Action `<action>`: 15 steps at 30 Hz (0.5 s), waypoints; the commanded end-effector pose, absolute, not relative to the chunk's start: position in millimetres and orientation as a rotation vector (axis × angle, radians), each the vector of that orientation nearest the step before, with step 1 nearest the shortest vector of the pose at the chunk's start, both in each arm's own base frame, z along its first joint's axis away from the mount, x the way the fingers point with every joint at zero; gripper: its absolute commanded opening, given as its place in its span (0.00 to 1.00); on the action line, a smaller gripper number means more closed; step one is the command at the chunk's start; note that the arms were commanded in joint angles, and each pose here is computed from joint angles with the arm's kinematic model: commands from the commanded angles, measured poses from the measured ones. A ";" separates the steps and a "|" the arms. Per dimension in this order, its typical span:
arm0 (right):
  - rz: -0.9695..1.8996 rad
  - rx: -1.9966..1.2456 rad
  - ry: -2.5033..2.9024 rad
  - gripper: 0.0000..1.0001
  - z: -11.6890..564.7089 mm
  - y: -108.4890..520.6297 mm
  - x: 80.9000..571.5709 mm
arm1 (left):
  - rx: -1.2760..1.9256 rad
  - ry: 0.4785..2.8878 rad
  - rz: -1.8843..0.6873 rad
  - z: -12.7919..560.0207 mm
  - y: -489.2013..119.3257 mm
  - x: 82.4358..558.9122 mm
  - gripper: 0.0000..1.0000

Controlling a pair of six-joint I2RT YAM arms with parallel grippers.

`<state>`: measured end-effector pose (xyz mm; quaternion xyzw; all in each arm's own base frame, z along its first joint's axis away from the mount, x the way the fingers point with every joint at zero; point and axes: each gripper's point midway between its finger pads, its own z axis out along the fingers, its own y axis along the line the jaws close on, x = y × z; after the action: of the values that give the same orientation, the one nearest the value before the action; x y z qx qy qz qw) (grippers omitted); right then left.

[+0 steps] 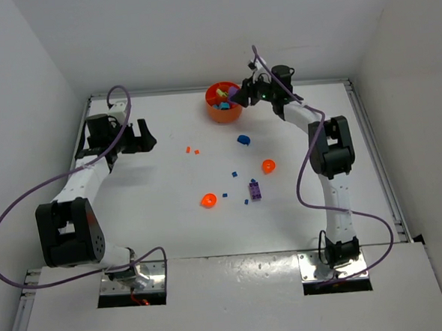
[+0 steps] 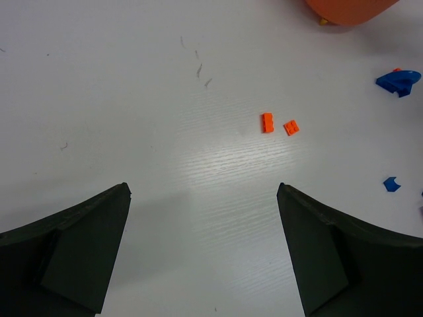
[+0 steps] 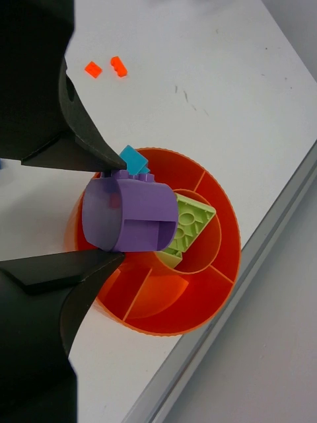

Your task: Sort the legos into containers by color

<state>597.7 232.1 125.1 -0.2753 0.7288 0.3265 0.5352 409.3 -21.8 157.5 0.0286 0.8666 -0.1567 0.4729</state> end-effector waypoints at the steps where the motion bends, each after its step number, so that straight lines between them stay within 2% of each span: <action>1: 0.749 -0.738 1.610 0.28 153.9 242.1 606.3 | 0.070 2.075 -0.396 168.3 -19.8 416.4 1.00; 10: 0.749 -0.752 1.599 0.29 147.0 243.4 607.8 | 0.069 2.076 -0.396 168.0 -19.4 418.9 1.00; 12: 0.745 -0.758 1.603 0.34 141.2 243.2 608.4 | 0.075 2.075 -0.406 168.6 -20.6 420.9 1.00; 15: 0.731 -0.754 1.588 0.47 146.8 242.6 611.7 | 0.065 2.076 -0.411 168.7 -21.0 420.8 1.00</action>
<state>601.7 234.9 111.4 -0.2900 0.7265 0.3186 0.5353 410.8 -22.4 151.1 0.0263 0.8696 -0.1602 0.4664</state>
